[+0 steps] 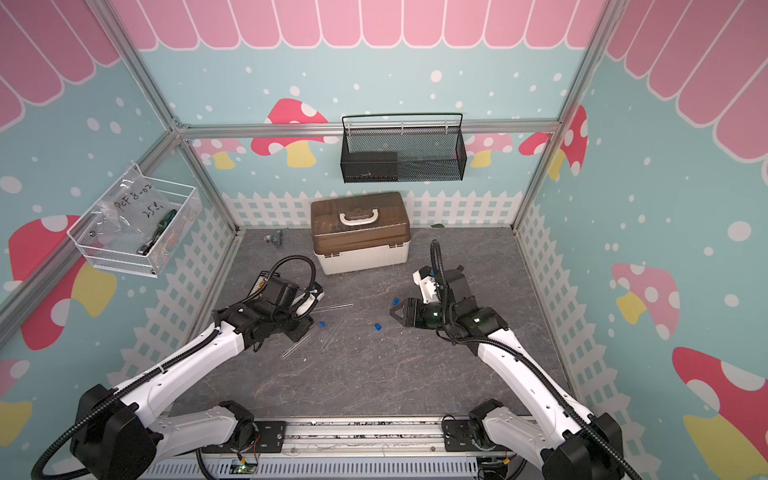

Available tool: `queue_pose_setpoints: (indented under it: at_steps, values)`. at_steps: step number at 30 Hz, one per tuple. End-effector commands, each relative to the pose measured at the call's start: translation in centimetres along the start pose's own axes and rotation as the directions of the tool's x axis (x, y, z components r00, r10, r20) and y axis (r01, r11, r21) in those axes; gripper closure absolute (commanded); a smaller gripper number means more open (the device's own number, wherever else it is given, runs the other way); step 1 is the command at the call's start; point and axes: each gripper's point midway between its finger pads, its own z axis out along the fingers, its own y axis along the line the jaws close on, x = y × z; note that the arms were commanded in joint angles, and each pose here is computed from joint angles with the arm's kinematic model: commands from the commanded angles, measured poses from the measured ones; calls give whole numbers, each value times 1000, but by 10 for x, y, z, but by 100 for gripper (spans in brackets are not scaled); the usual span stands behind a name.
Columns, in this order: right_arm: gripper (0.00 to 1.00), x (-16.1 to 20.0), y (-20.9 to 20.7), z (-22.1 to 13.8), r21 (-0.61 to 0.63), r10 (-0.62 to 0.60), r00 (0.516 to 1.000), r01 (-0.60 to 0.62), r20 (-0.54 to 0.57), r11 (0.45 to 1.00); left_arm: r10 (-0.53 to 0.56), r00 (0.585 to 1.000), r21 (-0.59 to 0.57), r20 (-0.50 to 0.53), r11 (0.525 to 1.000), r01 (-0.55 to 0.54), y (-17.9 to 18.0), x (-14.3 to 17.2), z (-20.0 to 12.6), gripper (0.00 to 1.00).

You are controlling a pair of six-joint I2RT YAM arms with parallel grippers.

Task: Insert stoppers into test tubes
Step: Place the test tube at the center of the board.

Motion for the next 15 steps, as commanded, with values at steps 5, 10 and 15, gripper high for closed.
queue_pose_setpoints:
  at_steps: [5, 10, 15]
  values:
    - [42, 8, -10, 1, 30, 2, 1000, -1, -26, 1000, -193, 980, -6, 48, 981, 193, -25, -32, 15, 60]
    - [42, 9, -10, 2, 32, 1, 999, 0, -32, 999, -241, 969, -19, -53, 971, 240, -43, -24, 41, 60]
    - [42, 9, -10, 1, 32, 0, 999, 1, -32, 999, -245, 960, -39, -131, 969, 242, -52, -13, 63, 58]
